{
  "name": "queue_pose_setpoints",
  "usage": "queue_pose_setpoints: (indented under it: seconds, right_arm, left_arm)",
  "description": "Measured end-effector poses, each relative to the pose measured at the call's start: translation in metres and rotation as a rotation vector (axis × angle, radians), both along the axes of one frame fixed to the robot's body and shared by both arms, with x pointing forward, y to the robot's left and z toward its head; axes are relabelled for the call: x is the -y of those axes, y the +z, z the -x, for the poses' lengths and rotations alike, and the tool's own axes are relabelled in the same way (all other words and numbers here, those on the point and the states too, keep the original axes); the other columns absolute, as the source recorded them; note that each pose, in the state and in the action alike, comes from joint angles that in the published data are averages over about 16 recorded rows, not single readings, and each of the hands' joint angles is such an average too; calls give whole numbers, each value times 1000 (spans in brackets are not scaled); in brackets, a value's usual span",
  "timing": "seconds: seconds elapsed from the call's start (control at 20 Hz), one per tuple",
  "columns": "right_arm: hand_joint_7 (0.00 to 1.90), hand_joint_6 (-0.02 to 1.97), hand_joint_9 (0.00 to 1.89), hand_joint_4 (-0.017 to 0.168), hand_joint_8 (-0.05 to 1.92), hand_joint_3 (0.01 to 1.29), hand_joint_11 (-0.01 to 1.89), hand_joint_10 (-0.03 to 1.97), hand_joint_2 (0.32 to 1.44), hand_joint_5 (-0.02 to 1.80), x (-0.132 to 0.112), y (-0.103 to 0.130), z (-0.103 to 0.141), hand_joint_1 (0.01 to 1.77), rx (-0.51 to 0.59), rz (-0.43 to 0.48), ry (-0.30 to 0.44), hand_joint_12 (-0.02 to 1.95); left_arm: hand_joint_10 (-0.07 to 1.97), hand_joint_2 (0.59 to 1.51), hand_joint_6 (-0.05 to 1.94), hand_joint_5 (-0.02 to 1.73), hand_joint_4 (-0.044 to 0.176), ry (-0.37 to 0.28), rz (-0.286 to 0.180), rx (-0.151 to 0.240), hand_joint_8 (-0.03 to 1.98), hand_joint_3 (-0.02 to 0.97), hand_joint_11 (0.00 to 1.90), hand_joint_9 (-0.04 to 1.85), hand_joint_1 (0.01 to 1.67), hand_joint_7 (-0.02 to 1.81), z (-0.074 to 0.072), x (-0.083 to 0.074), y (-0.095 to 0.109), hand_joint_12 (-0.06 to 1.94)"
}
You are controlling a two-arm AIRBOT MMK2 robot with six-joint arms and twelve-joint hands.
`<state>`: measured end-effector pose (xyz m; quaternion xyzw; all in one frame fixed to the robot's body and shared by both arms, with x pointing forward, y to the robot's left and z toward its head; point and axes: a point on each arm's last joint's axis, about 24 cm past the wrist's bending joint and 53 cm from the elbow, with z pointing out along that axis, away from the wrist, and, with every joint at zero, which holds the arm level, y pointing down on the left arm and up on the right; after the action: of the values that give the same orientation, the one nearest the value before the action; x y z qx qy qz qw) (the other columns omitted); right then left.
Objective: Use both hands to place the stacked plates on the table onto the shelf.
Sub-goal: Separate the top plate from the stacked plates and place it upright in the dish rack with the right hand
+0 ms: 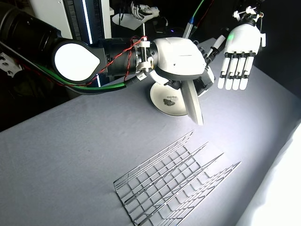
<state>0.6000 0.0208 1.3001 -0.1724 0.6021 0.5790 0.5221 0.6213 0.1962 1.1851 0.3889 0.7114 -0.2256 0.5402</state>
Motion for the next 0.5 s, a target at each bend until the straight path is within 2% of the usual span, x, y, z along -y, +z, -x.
queue_pose_setpoints:
  seconds: [0.2,0.5]
  right_arm:
    - [1013,1047,906,-4,896,15,770,1173,1025,898,6,10,-12,1349,-88,-70,-32,1232]
    - [1032,1013,920,-7,866,14,792,1145,1024,912,14,22,-28,1352,-212,-166,-72,1209]
  left_arm:
    - [12,1056,1,119,-1,7,-22,22,13,15,75,116,22,128,-1,-2,0,106]
    - [11,1053,1,114,-1,0,-59,32,13,12,65,108,21,119,1,-3,-5,114]
